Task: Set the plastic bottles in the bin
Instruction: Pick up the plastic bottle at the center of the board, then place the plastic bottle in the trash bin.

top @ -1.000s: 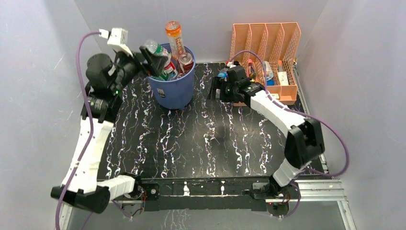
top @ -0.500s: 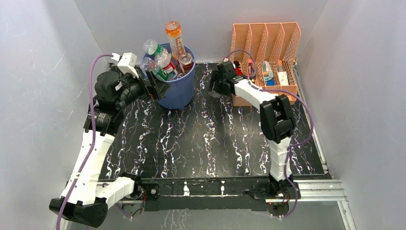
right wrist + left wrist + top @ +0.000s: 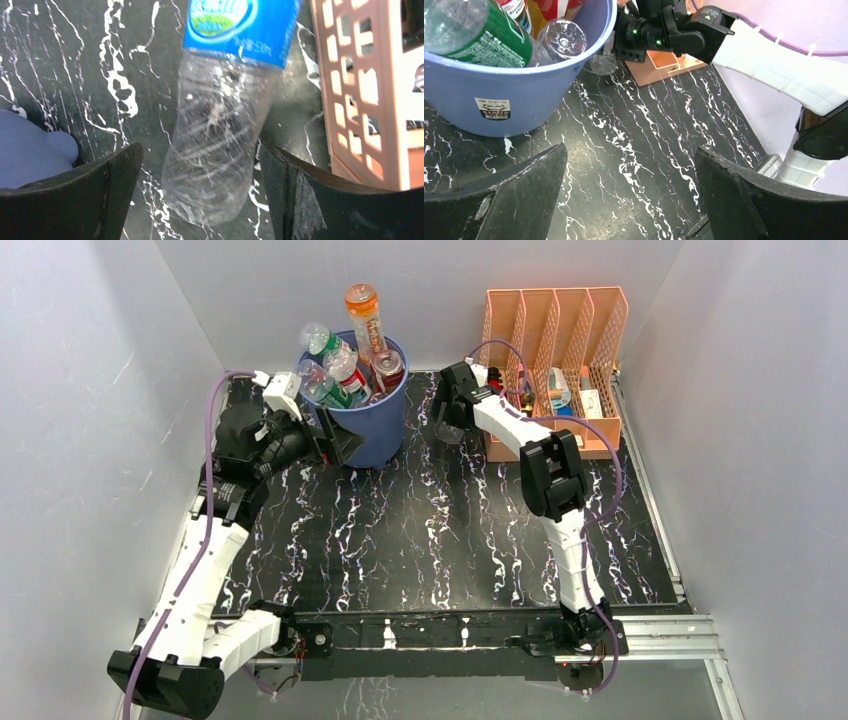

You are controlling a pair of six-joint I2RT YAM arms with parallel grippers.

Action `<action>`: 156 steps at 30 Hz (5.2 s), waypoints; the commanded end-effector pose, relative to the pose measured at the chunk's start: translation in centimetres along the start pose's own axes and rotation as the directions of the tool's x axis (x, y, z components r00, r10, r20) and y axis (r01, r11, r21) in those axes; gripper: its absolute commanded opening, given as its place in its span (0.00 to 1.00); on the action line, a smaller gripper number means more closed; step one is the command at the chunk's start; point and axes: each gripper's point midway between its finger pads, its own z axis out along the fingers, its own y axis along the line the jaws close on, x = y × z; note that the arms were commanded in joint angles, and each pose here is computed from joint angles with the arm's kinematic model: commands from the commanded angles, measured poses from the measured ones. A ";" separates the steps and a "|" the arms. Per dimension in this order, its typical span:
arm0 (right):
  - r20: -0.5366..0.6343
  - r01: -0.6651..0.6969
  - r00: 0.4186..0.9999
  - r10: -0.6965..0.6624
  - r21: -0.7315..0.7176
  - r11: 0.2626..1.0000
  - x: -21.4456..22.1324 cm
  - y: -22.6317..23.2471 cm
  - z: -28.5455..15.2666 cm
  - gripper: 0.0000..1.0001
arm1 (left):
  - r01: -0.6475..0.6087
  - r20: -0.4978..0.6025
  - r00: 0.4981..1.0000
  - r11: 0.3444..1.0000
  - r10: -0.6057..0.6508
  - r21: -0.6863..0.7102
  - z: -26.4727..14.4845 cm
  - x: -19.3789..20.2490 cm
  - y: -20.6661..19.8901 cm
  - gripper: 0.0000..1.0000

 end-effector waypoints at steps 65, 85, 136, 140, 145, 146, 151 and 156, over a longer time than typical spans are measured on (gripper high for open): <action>-0.215 -0.242 0.966 0.144 -0.946 0.217 15.5 11.6 -40.3 0.50 | 0.465 -0.042 0.880 0.844 -0.472 0.268 -2.2 8.2 -4.9 0.98; -0.256 -0.268 0.959 0.119 -0.958 0.099 17.7 16.3 -42.2 0.49 | 0.480 -0.051 0.876 0.862 -0.479 0.163 -1.2 10.7 -2.8 0.82; -0.102 -0.137 0.990 0.098 -0.863 0.487 7.0 1.4 -35.8 0.98 | 0.640 -0.564 0.712 0.717 -0.417 0.277 -4.9 17.9 -7.8 0.52; -0.163 -0.182 0.983 0.080 -0.894 0.409 7.6 2.2 -36.2 0.98 | 0.646 -0.557 0.713 0.708 -0.425 0.286 -4.5 17.5 -7.8 0.52; -0.083 -0.116 0.992 0.092 -0.890 0.442 6.7 1.7 -36.7 0.98 | 0.601 -0.506 0.759 0.740 -0.410 0.302 -3.6 14.6 -8.4 0.52; -0.072 -0.105 0.993 0.088 -0.885 0.454 6.6 1.6 -36.7 0.98 | 0.585 -0.487 0.773 0.754 -0.407 0.299 -3.4 13.8 -8.4 0.52; -0.027 -0.060 0.997 0.073 -0.861 0.505 6.6 0.7 -36.8 0.98 | 0.429 -0.304 0.892 0.836 -0.333 0.343 -3.1 8.4 -9.1 0.51; -0.050 -0.073 0.997 0.058 -0.856 0.511 8.0 0.0 -36.2 0.98 | 0.131 -0.026 0.991 0.959 -0.128 0.251 -2.5 0.4 -8.2 0.52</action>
